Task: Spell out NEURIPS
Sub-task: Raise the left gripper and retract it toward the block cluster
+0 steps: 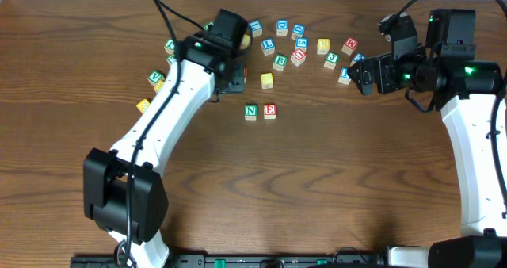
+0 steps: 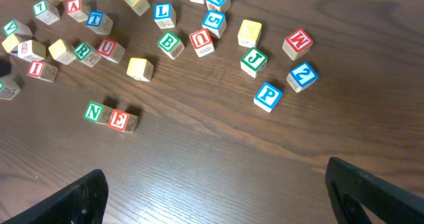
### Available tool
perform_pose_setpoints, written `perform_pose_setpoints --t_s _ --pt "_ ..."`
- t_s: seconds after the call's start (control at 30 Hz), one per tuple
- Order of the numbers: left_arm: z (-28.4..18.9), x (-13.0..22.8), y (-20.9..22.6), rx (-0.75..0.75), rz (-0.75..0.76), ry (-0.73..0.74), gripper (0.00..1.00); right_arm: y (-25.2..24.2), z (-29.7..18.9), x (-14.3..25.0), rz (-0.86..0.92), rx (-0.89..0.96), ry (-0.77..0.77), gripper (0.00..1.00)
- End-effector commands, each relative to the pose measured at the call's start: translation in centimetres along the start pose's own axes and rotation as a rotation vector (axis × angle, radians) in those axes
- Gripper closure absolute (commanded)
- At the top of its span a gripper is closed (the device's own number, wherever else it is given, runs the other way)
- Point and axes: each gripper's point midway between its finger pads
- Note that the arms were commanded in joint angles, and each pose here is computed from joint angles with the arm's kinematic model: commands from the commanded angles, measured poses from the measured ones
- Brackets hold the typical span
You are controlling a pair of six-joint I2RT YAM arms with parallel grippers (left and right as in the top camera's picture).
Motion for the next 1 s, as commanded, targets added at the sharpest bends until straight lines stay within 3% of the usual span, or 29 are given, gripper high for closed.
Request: perform_pose_setpoints --t_s 0.0,0.63,0.8,0.97 --pt "-1.5 -1.6 1.0 -0.005 0.041 -0.048 0.47 0.0 -0.5 -0.8 -0.001 -0.002 -0.024 0.01" --pt "-1.3 -3.0 1.5 0.017 0.040 -0.076 0.46 0.0 -0.5 -0.8 -0.001 -0.002 -0.024 0.01" --pt "-1.2 -3.1 1.4 0.020 0.039 -0.082 0.37 0.0 -0.5 -0.8 -0.001 -0.002 -0.024 0.01" --pt "-1.2 -3.2 1.4 0.021 0.039 -0.083 0.36 0.0 -0.5 -0.8 -0.001 -0.002 -0.024 0.01"
Point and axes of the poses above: each gripper's point midway between its finger pads, its own z axis out along the fingers, its own y axis along the line the jaws close on, x = y × z, and after that the axes turned 13 degrees about -z, right-handed
